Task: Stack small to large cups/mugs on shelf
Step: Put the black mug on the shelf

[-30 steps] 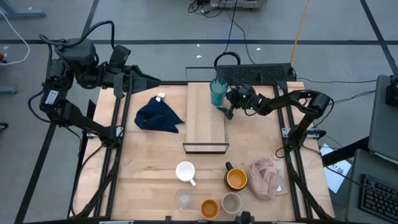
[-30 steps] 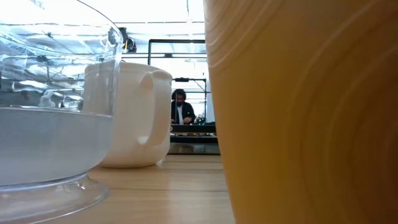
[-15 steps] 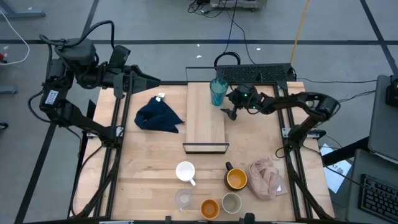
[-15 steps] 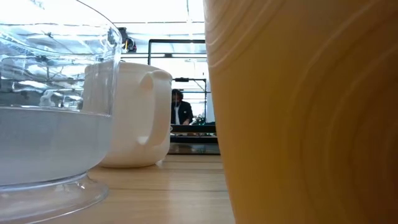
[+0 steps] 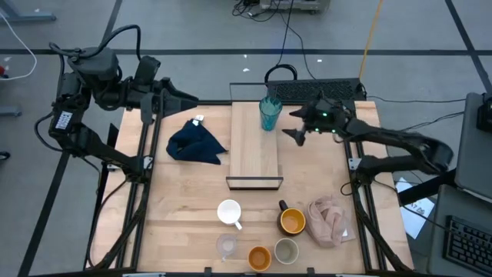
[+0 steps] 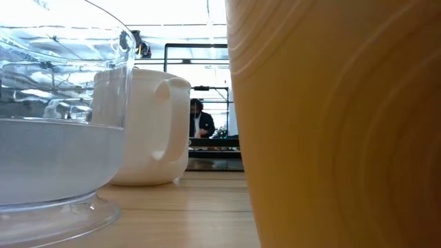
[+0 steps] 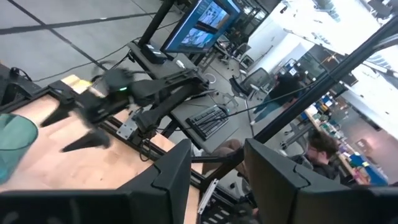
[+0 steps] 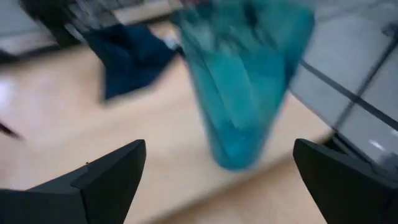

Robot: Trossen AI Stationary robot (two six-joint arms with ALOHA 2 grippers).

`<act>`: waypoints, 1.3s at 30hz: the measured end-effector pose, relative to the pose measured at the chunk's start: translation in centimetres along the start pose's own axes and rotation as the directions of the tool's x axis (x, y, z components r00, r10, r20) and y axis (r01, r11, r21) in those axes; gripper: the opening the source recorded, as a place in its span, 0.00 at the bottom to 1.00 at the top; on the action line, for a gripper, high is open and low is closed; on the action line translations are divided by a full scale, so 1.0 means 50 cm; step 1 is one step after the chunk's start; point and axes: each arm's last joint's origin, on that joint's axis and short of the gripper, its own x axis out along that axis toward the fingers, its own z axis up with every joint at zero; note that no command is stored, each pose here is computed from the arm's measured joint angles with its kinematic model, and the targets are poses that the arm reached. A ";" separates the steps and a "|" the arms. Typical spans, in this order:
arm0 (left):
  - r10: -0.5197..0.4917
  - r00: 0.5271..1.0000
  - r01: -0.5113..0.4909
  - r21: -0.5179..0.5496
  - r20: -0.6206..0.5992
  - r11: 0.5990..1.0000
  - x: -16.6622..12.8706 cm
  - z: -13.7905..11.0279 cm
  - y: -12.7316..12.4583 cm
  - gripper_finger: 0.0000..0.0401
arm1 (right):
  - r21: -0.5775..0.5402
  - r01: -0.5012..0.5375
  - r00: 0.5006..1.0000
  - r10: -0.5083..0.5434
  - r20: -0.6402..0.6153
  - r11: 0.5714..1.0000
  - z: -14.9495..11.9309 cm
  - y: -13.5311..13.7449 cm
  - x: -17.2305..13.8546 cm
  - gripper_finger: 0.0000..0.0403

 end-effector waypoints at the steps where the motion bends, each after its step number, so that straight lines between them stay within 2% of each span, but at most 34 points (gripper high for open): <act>1: 0.004 1.000 -0.004 0.009 -0.004 1.000 0.000 -0.001 0.001 0.37 | 0.019 -0.037 0.999 0.036 0.035 0.999 0.011 0.010 -0.017 0.99; 6: 0.040 0.998 -0.039 0.016 -0.040 0.999 0.013 -0.007 0.009 0.37 | 0.103 -0.215 0.965 0.195 0.177 0.971 0.046 0.068 -0.097 0.99; 10: 0.059 0.996 -0.057 0.031 -0.065 0.998 0.036 -0.010 0.016 0.37 | 0.141 -0.324 0.937 0.296 0.184 0.936 0.044 0.110 -0.139 0.96; 13: 0.090 0.991 -0.087 0.028 -0.099 0.996 0.064 -0.016 0.025 0.37 | 0.180 -0.396 0.914 0.368 0.170 0.901 0.038 0.136 -0.159 0.90; 18: 0.135 0.978 -0.136 0.005 -0.158 0.991 0.111 -0.029 0.039 0.37 | 0.199 -0.511 0.859 0.490 0.148 0.836 0.030 0.174 -0.184 0.71; 22: 0.140 0.974 -0.142 0.002 -0.180 0.990 0.155 -0.038 0.045 0.37 | 0.222 -0.561 0.825 0.560 0.076 0.797 0.014 0.195 -0.193 0.48; 27: 0.161 0.957 -0.163 0.010 -0.241 0.987 0.209 -0.060 0.055 0.37 | 0.289 -0.666 0.720 0.694 0.010 0.688 0.003 0.219 -0.210 0.18; 30: 0.170 0.947 -0.169 0.029 -0.271 0.985 0.239 -0.073 0.061 0.37 | 0.303 -0.707 0.669 0.743 -0.006 0.639 -0.001 0.233 -0.219 0.04; 39: 0.155 0.913 -0.154 0.033 -0.377 0.988 0.307 -0.106 0.079 0.37 | 0.345 -0.749 0.591 0.806 -0.039 0.566 -0.007 0.261 -0.227 0.01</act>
